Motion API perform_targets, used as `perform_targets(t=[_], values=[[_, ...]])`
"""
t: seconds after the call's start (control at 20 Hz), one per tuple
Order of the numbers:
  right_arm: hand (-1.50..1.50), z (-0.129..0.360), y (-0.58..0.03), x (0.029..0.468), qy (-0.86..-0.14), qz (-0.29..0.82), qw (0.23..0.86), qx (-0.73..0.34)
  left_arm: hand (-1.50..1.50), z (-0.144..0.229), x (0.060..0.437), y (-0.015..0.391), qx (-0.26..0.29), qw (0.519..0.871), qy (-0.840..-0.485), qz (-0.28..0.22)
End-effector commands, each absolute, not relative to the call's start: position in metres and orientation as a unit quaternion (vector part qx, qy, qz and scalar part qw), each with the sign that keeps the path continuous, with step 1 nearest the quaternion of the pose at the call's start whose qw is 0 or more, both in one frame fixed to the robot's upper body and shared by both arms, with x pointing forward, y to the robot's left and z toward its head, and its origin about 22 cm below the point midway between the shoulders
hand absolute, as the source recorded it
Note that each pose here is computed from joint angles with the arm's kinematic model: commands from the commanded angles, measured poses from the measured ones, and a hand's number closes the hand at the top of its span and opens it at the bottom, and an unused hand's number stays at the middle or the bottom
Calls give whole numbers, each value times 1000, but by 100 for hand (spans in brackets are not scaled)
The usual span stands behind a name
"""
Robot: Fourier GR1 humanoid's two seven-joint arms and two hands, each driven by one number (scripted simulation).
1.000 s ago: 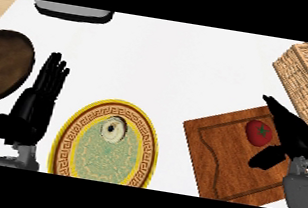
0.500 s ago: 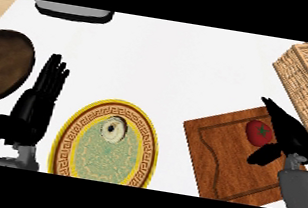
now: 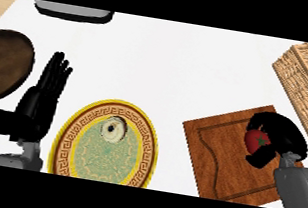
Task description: Pick the tomato from the cutting board and place it in the basket
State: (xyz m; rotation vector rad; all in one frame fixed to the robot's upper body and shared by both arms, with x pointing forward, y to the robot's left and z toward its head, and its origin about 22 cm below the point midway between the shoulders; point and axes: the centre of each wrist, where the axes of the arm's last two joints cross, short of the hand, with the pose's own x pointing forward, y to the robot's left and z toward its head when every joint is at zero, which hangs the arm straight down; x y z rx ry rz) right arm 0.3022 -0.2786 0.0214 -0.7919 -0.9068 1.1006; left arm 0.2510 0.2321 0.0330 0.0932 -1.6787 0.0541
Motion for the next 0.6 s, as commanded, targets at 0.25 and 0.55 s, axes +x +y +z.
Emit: perform_targets(t=[0.25, 0.55], values=[[150, 17, -256, 312, -421, 517, 649, -366, 0, 36, 250, 223, 36, 668, -743, 28], [150, 25, -255, 346, -339, 338, 746, -462, 0, 36, 251, 226, 16, 661, -751, 5]])
